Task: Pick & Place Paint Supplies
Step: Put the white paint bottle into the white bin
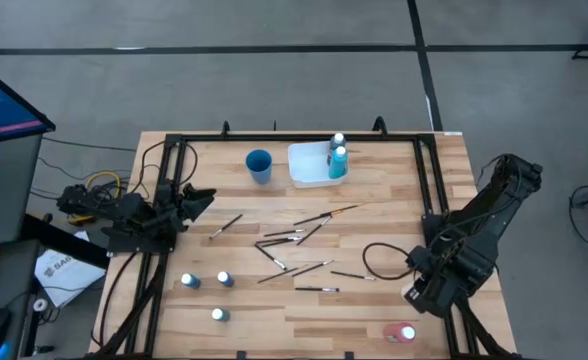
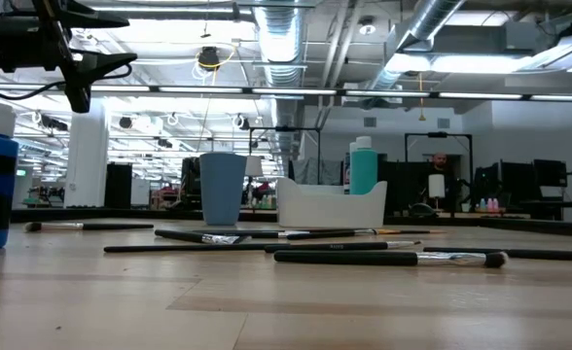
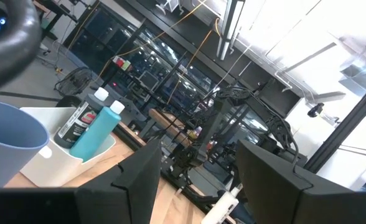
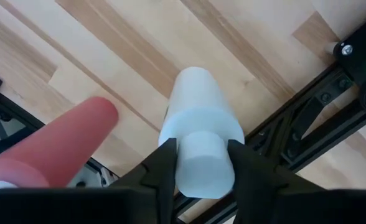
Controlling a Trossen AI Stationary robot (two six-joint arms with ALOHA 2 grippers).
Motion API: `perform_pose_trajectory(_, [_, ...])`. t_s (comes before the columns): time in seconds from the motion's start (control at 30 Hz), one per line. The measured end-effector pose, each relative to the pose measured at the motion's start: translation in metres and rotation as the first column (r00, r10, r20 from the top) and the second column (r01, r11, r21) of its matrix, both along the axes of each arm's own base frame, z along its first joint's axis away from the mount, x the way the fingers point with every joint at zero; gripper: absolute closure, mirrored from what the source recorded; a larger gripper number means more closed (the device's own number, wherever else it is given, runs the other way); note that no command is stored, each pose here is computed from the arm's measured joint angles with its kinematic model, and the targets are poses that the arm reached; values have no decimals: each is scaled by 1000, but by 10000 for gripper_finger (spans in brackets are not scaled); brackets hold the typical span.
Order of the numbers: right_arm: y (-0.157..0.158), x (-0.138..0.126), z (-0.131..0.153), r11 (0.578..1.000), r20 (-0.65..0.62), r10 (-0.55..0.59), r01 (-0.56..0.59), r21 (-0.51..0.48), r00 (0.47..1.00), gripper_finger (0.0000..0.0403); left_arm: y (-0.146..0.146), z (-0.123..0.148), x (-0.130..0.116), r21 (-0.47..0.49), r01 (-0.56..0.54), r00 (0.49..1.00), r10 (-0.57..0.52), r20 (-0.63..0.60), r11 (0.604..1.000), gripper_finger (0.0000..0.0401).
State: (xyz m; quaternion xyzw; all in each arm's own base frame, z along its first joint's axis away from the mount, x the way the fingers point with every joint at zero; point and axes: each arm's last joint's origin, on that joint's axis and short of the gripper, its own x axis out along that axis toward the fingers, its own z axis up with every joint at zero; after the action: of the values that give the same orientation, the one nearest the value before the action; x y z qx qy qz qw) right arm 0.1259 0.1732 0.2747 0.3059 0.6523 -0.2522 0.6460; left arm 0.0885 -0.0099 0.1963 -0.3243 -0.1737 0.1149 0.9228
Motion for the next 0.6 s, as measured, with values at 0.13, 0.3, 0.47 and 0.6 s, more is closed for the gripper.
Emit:
perform_pose_trajectory(0.13, [-1, 0, 0, 1000, -1, 2, -2, -2, 1000, 287, 0, 0, 0, 0, 0, 1000, 0, 0, 1000, 202])
perform_pose_trajectory(0.3, [-5, 5, 0, 1000, -5, -2, 2, 1, 1000, 291, 0, 0, 0, 0, 0, 1000, 0, 0, 1000, 202])
perform_pose_trajectory(0.47, [-14, 17, 0, 1000, 1, 25, -25, -2, 1000, 292, 0, 0, 0, 0, 0, 1000, 0, 0, 1000, 202])
perform_pose_trajectory(0.6, [-26, 28, 0, 999, 7, 52, -51, -10, 999, 289, 0, 0, 0, 4, -2, 1000, 2, -2, 1000, 202])
